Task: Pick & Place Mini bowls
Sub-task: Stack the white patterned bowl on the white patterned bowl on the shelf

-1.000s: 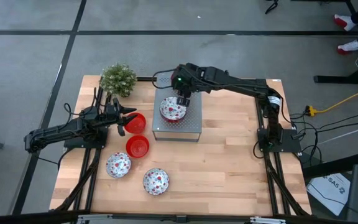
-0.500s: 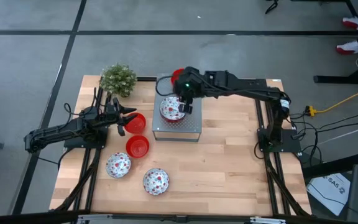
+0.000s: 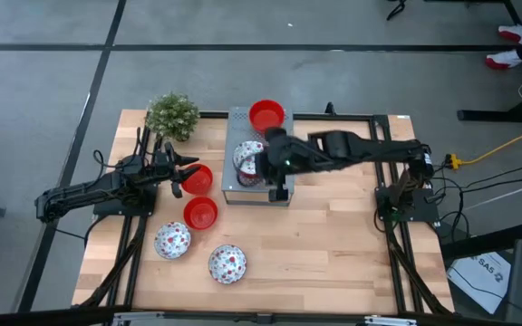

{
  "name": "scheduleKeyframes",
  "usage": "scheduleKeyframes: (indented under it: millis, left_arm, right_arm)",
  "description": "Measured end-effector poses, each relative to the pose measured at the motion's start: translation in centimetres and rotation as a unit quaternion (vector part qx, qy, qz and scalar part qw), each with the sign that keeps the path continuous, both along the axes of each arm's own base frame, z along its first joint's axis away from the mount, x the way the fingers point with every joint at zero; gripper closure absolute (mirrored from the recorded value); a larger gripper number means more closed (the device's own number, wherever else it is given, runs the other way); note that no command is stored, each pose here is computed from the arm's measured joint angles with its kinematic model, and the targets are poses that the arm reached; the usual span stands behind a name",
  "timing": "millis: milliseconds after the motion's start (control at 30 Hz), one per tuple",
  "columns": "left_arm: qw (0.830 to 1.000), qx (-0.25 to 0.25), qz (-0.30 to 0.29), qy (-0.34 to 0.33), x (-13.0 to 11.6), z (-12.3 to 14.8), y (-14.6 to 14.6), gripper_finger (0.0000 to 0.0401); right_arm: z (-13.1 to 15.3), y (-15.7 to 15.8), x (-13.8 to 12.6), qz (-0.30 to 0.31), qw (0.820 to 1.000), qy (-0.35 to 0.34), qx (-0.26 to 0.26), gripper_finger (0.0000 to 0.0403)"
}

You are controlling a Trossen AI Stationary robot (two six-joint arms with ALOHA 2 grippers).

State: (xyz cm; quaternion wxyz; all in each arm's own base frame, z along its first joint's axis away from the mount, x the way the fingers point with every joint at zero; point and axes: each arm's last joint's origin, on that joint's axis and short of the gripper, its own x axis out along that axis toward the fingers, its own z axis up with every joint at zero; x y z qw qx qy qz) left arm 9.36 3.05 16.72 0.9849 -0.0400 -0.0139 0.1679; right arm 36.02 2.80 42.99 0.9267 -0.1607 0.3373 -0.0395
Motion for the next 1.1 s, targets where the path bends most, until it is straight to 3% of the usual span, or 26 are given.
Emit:
scheduleKeyframes:
  millis: [467, 767, 1100]
  left_arm:
    - [1.0, 0.0, 0.0, 0.0, 0.0, 0.0, 0.0, 0.0271]
    - [1.0, 0.0, 0.0, 0.0, 0.0, 0.0, 0.0, 0.0271]
    - [1.0, 0.0, 0.0, 0.0, 0.0, 0.0, 0.0, 0.0271]
  right_arm:
    - [-0.1, 8.8, -1.5, 0.149, 0.988, -0.013, 0.029, 0.026]
    - [-3.4, 13.0, -1.1, 0.198, 0.979, -0.025, 0.033, 0.026]
    - [-9.5, 15.2, -0.3, 0.227, 0.973, -0.041, 0.027, 0.026]
